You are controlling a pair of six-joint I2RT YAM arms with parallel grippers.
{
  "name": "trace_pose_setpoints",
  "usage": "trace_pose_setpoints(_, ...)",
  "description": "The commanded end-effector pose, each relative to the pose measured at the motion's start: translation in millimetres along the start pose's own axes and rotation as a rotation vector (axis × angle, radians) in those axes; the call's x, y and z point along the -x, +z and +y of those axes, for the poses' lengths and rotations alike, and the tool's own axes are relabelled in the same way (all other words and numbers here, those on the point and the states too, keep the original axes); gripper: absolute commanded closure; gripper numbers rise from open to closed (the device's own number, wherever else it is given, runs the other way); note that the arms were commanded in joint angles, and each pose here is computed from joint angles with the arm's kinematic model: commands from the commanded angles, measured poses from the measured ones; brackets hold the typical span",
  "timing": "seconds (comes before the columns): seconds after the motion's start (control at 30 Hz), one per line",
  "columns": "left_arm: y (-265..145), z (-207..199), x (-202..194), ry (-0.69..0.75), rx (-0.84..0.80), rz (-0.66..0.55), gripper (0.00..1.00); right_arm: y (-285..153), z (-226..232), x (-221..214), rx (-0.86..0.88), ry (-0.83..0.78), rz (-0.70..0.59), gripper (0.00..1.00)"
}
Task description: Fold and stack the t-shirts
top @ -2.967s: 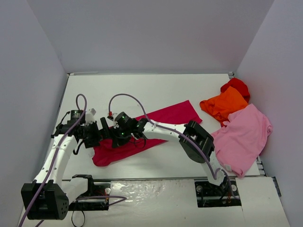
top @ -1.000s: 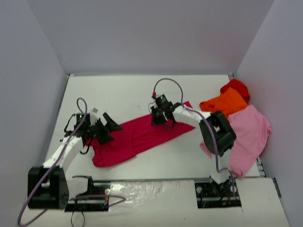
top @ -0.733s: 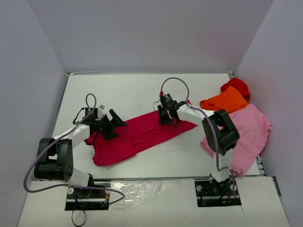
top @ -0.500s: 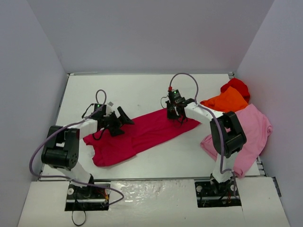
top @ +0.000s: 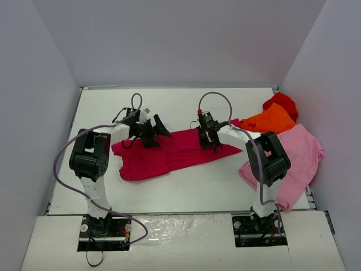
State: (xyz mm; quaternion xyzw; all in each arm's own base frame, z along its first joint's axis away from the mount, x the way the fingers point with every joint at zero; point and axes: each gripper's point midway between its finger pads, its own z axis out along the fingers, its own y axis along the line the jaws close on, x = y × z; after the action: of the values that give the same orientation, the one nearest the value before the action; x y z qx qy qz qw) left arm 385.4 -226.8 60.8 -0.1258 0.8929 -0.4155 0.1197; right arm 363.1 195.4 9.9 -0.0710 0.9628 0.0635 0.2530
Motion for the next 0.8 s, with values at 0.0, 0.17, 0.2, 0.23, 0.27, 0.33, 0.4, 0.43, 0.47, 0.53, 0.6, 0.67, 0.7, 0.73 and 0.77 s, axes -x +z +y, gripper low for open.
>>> trace_pose_setpoints(0.0,-15.0,41.0,44.2,0.115,0.294,-0.09,0.03,-4.9,-8.5,-54.3,-0.003,-0.037,0.134,1.0)
trace_pose_setpoints(0.17,-25.8,14.6,90.8,0.162,0.267,-0.149,0.03,-11.4,-3.2,-90.5,0.014,-0.043,0.197,1.0)
trace_pose_setpoints(0.2,-29.4,5.7,100.9,0.176,0.257,-0.162,0.03,-14.3,0.8,-95.1,0.019,-0.048,0.198,1.0)
trace_pose_setpoints(0.23,-35.6,-6.6,106.1,0.202,0.233,-0.179,0.03,-17.8,3.2,-100.2,0.021,-0.042,0.201,1.0)
trace_pose_setpoints(0.27,-44.0,-19.9,108.6,0.223,0.208,-0.203,0.03,-17.9,4.4,-101.0,0.015,-0.048,0.197,1.0)
trace_pose_setpoints(0.33,-61.2,-45.6,110.3,0.261,0.161,-0.25,0.03,-17.7,5.9,-101.2,0.001,-0.058,0.187,1.0)
trace_pose_setpoints(0.4,-82.7,-66.6,98.8,0.283,0.139,-0.288,0.03,-15.6,4.4,-92.5,-0.018,-0.059,0.168,1.0)
trace_pose_setpoints(0.43,-97.7,-74.8,85.6,0.288,0.144,-0.303,0.03,-14.6,3.9,-83.5,-0.032,-0.062,0.146,1.0)
trace_pose_setpoints(0.47,-110.8,-77.7,71.0,0.284,0.157,-0.308,0.03,-14.4,4.6,-74.0,-0.041,-0.062,0.124,1.0)
trace_pose_setpoints(0.53,-131.0,-70.9,41.4,0.257,0.2,-0.29,0.03,-16.8,6.2,-53.8,-0.06,-0.051,0.073,0.99)
trace_pose_setpoints(0.6,-136.5,-54.0,20.6,0.226,0.246,-0.259,0.03,-19.9,6.6,-42.1,-0.073,-0.041,0.04,0.93)
trace_pose_setpoints(0.67,-150.9,-25.8,-12.7,0.187,0.339,-0.217,0.03,-27.3,4.0,-19.6,-0.11,-0.024,-0.024,0.8)
trace_pose_setpoints(0.7,-154.4,-14.0,-23.2,0.171,0.375,-0.208,0.03,-30.5,3.4,-12.6,-0.117,-0.018,-0.043,0.77)
trace_pose_setpoints(0.73,-156.5,-1.5,-33.2,0.155,0.411,-0.198,0.03,-33.3,3.0,-6.8,-0.121,-0.015,-0.058,0.75)
trace_pose_setpoints(0.77,-157.4,12.2,-43.1,0.138,0.447,-0.188,0.03,-35.4,2.7,-2.7,-0.124,-0.015,-0.068,0.74)
